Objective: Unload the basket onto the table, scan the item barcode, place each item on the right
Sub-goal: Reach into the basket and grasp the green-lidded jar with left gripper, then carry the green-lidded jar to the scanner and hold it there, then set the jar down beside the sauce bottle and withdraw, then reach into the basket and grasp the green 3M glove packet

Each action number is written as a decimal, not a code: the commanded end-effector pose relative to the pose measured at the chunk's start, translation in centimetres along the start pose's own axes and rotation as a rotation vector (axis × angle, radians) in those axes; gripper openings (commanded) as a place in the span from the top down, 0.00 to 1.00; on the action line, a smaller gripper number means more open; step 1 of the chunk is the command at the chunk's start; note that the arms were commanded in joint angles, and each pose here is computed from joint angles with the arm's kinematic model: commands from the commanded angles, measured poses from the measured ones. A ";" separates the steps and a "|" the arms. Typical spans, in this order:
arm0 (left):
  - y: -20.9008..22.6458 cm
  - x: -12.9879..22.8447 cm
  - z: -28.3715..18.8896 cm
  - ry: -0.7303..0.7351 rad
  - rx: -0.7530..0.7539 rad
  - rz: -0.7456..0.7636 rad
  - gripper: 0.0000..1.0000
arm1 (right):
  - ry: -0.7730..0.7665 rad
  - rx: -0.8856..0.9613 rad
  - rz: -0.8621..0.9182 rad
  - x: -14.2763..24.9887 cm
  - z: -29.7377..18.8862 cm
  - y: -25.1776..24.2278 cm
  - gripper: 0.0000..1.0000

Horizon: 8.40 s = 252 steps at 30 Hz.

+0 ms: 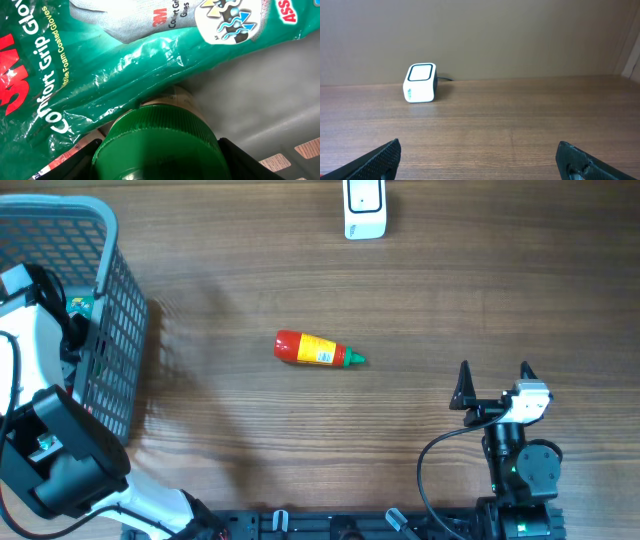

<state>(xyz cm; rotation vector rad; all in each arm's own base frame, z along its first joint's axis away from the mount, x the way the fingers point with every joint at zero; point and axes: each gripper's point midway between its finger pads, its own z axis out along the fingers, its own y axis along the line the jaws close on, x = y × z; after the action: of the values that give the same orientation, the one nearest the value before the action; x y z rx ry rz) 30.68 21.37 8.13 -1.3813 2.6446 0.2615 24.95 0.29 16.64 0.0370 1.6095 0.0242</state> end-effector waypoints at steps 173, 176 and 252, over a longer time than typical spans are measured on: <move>1.7 0.5 -39.4 -1.038 0.076 0.008 0.00 | -0.006 0.012 0.012 -0.1 0.0 -0.2 0.00; 2.1 -1.7 -36.7 -0.952 -0.005 0.160 0.00 | -0.005 0.011 0.012 -0.1 0.0 -0.2 0.00; 0.2 -5.8 5.2 -0.244 -0.056 0.548 0.96 | -0.006 0.012 0.012 -0.1 0.0 -0.2 0.00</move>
<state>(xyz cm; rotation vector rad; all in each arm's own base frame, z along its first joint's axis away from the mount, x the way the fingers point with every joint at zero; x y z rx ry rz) 34.17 27.55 3.36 -0.5157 2.7776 0.5136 24.95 0.29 16.64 0.0370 1.6095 0.0242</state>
